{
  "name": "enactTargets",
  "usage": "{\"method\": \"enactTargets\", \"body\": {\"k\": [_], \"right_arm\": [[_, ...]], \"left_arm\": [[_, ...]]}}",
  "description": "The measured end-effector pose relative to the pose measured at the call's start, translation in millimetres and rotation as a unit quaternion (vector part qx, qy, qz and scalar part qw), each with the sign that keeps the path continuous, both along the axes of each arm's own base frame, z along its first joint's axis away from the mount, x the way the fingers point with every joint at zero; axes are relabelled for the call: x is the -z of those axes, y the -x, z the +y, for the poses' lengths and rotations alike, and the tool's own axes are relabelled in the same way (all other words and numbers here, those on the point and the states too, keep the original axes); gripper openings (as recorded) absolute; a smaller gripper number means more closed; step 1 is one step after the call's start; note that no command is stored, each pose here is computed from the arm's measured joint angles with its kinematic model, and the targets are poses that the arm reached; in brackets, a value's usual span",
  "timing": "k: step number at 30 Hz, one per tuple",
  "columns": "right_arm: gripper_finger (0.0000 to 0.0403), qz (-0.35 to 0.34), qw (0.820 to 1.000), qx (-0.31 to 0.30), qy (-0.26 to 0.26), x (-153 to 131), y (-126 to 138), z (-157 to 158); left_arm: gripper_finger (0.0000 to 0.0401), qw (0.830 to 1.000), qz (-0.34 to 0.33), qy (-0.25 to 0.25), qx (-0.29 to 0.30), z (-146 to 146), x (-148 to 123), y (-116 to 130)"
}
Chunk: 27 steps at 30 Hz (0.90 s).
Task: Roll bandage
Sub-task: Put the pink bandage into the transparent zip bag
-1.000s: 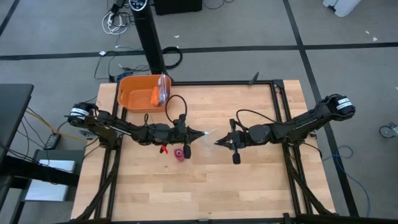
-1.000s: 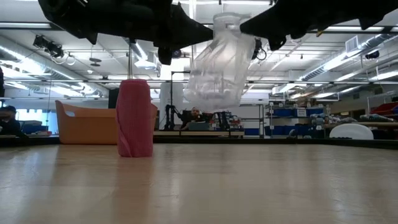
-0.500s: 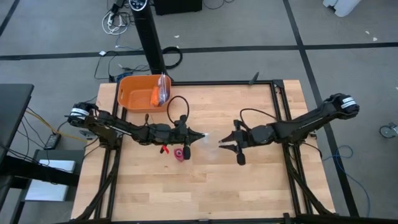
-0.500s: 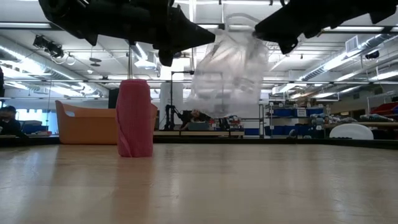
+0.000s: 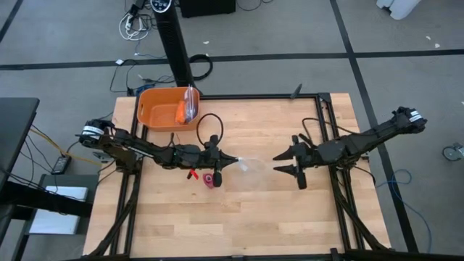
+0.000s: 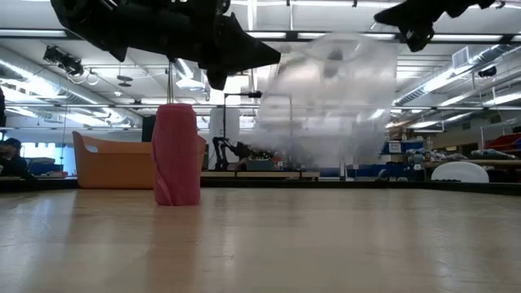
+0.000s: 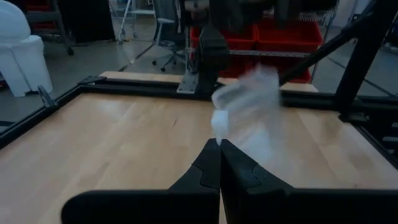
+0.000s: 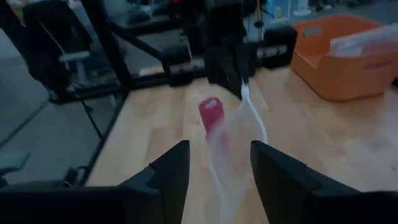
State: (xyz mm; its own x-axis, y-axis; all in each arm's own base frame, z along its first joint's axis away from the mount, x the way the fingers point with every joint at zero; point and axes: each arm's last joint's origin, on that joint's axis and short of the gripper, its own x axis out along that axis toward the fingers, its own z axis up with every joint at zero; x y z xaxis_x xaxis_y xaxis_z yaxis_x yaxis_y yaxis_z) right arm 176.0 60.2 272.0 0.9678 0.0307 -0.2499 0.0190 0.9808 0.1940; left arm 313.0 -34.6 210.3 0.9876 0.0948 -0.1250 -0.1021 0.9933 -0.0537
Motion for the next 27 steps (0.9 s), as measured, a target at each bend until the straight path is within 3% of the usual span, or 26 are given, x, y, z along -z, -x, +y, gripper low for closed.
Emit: {"method": "enactTargets", "body": {"k": [7, 12, 17, 27], "right_arm": [[0.0165, -0.042, 0.998, 0.006, 0.044, -9, 0, -4], [0.0102, -0.026, 0.994, 0.031, 0.105, -6, -22, -12], [0.0011, 0.056, 0.988, 0.022, 0.144, -11, -49, -11], [0.0005, 0.205, 0.966, -0.014, 0.155, -20, -100, -6]], "left_arm": [[0.0001, 1.000, 0.006, -0.001, 0.000, 0, 1, 0], [0.0001, 1.000, 0.007, -0.013, 0.002, 0, 1, 0], [0.0001, 1.000, 0.007, -0.014, 0.001, 0, 1, 0], [0.0001, 1.000, 0.007, -0.014, 0.001, 0, 1, 0]]}}
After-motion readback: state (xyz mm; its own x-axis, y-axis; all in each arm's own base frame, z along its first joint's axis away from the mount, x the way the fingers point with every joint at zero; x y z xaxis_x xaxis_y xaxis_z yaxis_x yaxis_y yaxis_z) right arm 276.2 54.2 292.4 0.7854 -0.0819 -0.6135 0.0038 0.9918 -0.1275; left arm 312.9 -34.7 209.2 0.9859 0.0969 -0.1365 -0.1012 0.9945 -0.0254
